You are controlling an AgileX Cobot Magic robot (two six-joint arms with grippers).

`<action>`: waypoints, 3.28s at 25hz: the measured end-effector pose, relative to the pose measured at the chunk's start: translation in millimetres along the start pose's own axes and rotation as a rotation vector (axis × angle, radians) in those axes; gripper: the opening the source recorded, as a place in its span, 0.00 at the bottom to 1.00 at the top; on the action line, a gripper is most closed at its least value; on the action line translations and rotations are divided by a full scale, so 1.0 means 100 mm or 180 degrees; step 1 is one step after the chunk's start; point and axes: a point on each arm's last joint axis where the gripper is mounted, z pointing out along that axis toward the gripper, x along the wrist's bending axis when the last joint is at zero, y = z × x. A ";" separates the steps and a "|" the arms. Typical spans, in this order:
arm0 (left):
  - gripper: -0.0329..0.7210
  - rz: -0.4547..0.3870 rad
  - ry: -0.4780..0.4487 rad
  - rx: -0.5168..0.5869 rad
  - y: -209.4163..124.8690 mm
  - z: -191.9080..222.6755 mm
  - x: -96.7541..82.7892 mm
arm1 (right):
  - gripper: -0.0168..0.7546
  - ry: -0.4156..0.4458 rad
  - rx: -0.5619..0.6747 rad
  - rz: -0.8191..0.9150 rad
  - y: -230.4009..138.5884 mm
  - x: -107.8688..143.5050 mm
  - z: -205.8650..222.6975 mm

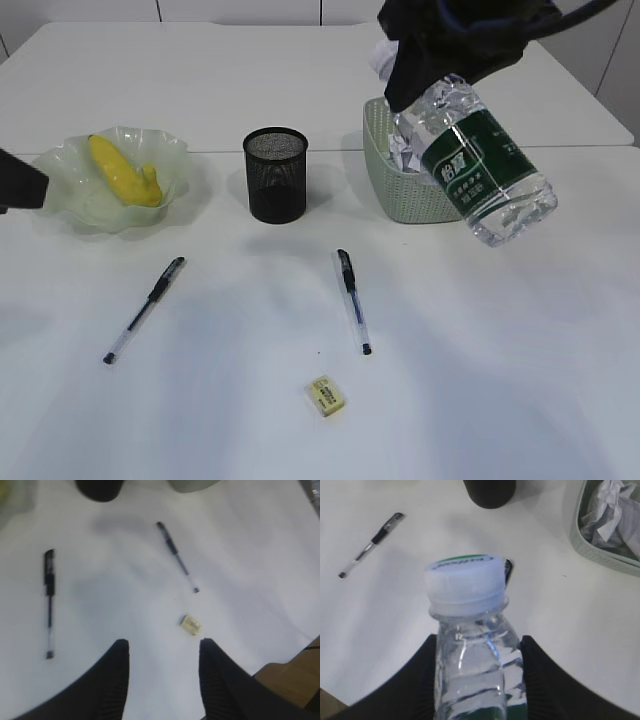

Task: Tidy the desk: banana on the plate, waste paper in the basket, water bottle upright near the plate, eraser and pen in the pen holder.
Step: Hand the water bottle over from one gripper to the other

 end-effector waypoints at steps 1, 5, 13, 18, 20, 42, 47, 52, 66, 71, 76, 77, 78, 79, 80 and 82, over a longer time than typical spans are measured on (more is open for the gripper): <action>0.48 0.0077 -0.0103 -0.0049 0.01 0.00 -0.03 | 0.43 0.0049 -0.0052 -0.0007 -0.01 0.03 -0.07; 0.48 0.0304 -0.0560 -0.0264 0.07 -0.01 -0.16 | 0.43 0.0373 -0.0224 -0.0072 -0.02 0.16 -0.27; 0.48 0.0593 -0.1141 -0.0533 0.11 -0.06 -0.33 | 0.43 0.0880 -0.0384 -0.0283 -0.02 0.32 -0.37; 0.48 0.0624 -0.1203 -0.0544 0.11 -0.07 -0.35 | 0.43 0.0884 -0.0500 -0.0495 -0.01 0.33 -0.41; 0.48 0.0632 -0.1206 -0.0542 0.11 -0.07 -0.35 | 0.43 0.0893 -0.0675 -0.0602 0.01 0.35 -0.49; 0.48 0.0839 -0.1427 -0.0698 0.13 -0.10 -0.42 | 0.41 0.1271 -0.1417 -0.0952 -0.29 0.56 -0.91; 0.48 0.1010 -0.1610 -0.0820 0.14 -0.13 -0.47 | 0.41 0.1547 -0.1792 -0.0964 -0.33 0.63 -0.97; 0.48 0.1156 -0.1772 -0.0935 0.15 -0.17 -0.51 | 0.41 0.1695 -0.2042 -0.1079 -0.31 0.67 -1.00; 0.62 0.1378 -0.2186 -0.1167 0.21 0.16 -0.82 | 0.41 0.1884 -0.2327 -0.1177 -0.27 0.72 -1.07; 0.78 0.1122 -0.2178 -0.1373 0.32 0.28 -0.80 | 0.41 0.1867 -0.2354 -0.1170 -0.27 0.71 -1.07; 0.81 0.1106 -0.2164 -0.1443 0.35 0.35 -0.77 | 0.41 0.1857 -0.2377 -0.1170 -0.26 0.71 -1.07; 0.81 0.1107 -0.2155 -0.1444 0.35 0.35 -0.76 | 0.41 0.1849 -0.2386 -0.1173 -0.26 0.71 -1.07; 0.81 0.1100 -0.2150 -0.1448 0.36 0.35 -0.76 | 0.41 0.1843 -0.2392 -0.1169 -0.26 0.71 -1.07; 0.81 0.1095 -0.2146 -0.1455 0.36 0.35 -0.76 | 0.41 0.1839 -0.2395 -0.1174 -0.26 0.71 -1.07; 0.81 0.1100 -0.2145 -0.1456 0.36 0.35 -0.76 | 0.41 0.1831 -0.2403 -0.1185 -0.25 0.71 -1.07; 0.81 0.1099 -0.2141 -0.1457 0.36 0.35 -0.76 | 0.41 0.1824 -0.2409 -0.1203 -0.25 0.71 -1.07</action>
